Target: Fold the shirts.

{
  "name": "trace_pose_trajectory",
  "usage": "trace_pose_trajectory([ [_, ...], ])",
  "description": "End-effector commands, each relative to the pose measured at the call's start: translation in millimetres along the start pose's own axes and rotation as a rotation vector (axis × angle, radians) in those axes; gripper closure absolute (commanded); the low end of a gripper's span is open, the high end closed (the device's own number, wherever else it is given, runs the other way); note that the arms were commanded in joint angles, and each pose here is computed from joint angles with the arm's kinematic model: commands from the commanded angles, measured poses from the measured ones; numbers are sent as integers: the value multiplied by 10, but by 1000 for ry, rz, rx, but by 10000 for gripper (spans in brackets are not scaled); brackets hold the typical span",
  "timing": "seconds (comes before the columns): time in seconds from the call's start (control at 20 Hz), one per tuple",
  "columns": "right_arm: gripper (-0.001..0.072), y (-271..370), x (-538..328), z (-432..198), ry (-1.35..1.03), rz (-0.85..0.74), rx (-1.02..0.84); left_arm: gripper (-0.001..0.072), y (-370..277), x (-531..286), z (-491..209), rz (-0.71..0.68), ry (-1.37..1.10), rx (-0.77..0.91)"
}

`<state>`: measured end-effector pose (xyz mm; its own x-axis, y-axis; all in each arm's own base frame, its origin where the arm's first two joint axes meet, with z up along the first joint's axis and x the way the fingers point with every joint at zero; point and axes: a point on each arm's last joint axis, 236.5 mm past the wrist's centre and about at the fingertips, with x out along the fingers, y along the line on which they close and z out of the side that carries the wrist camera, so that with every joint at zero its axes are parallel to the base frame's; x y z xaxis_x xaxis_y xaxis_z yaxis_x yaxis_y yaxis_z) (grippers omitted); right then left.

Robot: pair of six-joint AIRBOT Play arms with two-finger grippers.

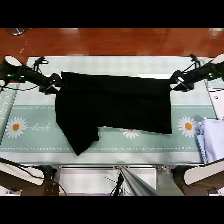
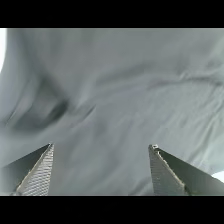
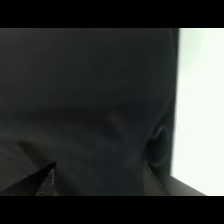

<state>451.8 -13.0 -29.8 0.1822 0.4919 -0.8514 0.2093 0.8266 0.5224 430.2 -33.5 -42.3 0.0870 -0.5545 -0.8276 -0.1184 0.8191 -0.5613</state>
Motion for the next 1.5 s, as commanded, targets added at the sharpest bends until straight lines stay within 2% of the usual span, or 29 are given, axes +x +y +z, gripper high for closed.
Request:
trace_pose_trajectory([
  [0.0,92,-167,-637,-193,-45,-97,-9,1,297,-493,-321,95,15,-53],
  [0.15,92,-382,-892,-447,-199,-138,64,1,669,-666,-745,126,-68,-156],
  [0.3,92,-175,-557,-1000,-245,16,153,2,1033,-449,-1366,113,-85,-330],
  [0.4,92,78,-392,-1268,-260,146,143,1,995,-309,-1555,3,-118,-394],
  [0.55,92,103,-262,-1486,-243,176,169,1,759,-172,-1546,-184,-173,-442],
  [0.95,92,124,-232,-1551,-218,182,153,3,441,336,-1765,-180,-81,-305],
  [1.25,92,85,-244,-1489,-245,169,158,3,-22,591,-1900,-242,0,-196],
  [1.4,92,-232,-188,-1614,-201,31,184,10,-102,618,-1972,-252,32,-157],
  [1.45,92,-402,-179,-1683,-179,-42,201,138,-120,608,-2000,-261,42,-147],
])
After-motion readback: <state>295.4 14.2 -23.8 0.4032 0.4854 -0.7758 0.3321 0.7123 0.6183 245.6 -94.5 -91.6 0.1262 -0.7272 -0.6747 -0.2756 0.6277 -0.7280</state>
